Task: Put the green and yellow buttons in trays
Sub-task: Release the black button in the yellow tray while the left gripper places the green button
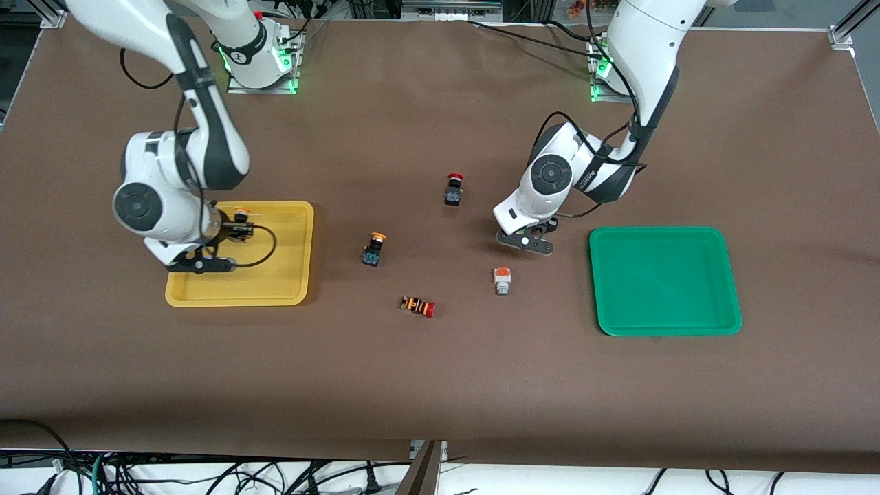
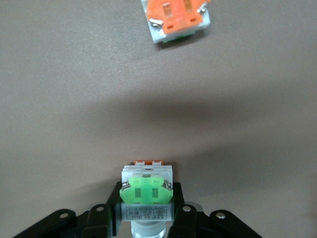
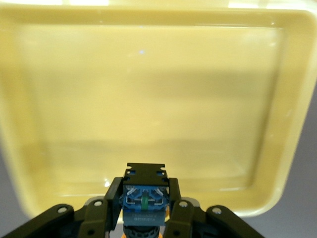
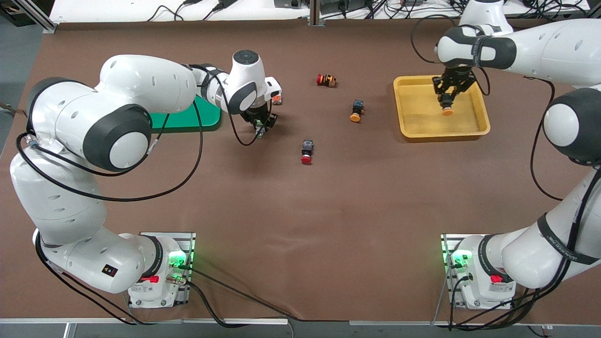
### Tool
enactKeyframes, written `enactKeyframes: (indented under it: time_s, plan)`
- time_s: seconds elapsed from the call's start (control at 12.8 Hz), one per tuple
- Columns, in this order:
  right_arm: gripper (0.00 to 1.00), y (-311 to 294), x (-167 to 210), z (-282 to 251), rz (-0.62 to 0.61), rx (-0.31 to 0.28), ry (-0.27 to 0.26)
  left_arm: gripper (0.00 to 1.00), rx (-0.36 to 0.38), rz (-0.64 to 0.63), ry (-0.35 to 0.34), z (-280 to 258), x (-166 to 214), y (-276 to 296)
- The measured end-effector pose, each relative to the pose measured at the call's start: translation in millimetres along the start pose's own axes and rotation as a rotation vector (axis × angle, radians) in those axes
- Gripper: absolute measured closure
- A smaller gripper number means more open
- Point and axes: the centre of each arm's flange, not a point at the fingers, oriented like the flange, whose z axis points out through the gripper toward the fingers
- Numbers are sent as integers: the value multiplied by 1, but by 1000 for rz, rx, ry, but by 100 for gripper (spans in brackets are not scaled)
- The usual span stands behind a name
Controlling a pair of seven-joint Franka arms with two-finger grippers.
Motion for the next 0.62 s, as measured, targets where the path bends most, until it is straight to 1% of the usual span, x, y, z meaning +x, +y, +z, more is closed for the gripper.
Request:
enactKeyframes:
  time_s: [0.08, 0.16, 0.31, 0.39, 0.47, 0.55, 0.62]
  plan:
    - [59, 16, 4, 16, -15, -1, -16, 59, 9, 39, -24, -8, 2, -8]
    - [59, 31, 8, 31, -27, -3, -22, 59, 18, 75, -54, -24, 8, -24]
    - [59, 56, 16, 58, -52, -9, -7, 59, 16, 142, -138, -75, 24, -70]
    - [59, 62, 19, 69, -56, -13, -3, 59, 16, 181, -167, -100, 30, -96]
    - [59, 63, 21, 70, -59, -14, -3, 59, 40, 232, -177, -118, 36, -123]
    - [52, 62, 22, 68, -61, -14, 4, 59, 75, 297, -180, -127, 39, -150]
    - [42, 59, 24, 65, -68, -14, 9, 59, 98, 359, -189, -128, 40, -177]
